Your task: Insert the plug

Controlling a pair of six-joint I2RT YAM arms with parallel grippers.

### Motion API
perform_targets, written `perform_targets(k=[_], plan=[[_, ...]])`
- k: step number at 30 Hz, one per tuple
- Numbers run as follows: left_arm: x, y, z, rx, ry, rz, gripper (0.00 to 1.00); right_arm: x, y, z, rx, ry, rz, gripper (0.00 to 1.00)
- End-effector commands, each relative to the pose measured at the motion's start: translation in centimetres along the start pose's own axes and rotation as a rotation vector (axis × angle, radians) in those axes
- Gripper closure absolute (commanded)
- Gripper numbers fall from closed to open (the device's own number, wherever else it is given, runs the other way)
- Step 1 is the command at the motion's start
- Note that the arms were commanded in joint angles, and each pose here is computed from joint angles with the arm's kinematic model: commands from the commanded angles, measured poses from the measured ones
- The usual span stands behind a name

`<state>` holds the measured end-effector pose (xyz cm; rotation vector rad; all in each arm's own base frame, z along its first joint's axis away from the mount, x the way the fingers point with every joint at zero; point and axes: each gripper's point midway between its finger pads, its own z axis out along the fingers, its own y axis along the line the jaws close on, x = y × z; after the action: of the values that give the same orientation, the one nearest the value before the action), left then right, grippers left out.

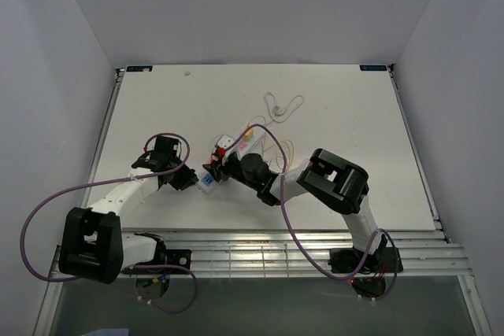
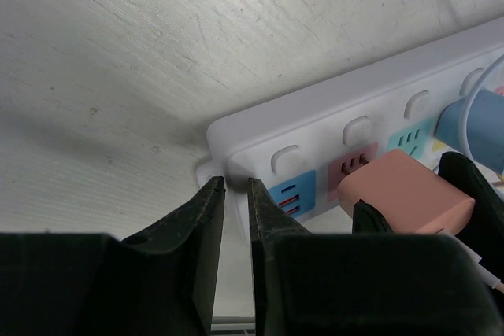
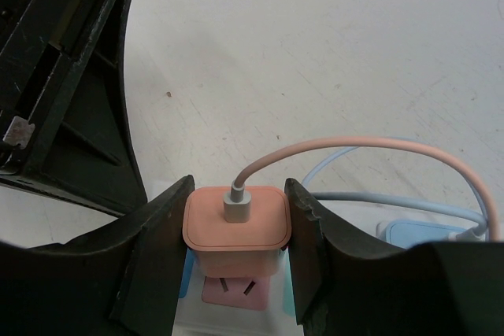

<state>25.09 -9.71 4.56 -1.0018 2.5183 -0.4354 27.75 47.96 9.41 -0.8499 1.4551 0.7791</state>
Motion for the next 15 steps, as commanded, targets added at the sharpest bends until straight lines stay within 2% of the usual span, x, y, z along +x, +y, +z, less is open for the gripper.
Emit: perform_targets(k=[1,15], plan=[[0.2,0.4,-0.2,-0.004,0.006,0.012,0.71,2.3,-0.1,-0.5,0.034,0.073,0.006,0.92],[0.1,0.1,-0.8,0.013,0.005,0.02,0.71,4.5,-1.1,-0.9,0.097,0.159,0.022,0.92]])
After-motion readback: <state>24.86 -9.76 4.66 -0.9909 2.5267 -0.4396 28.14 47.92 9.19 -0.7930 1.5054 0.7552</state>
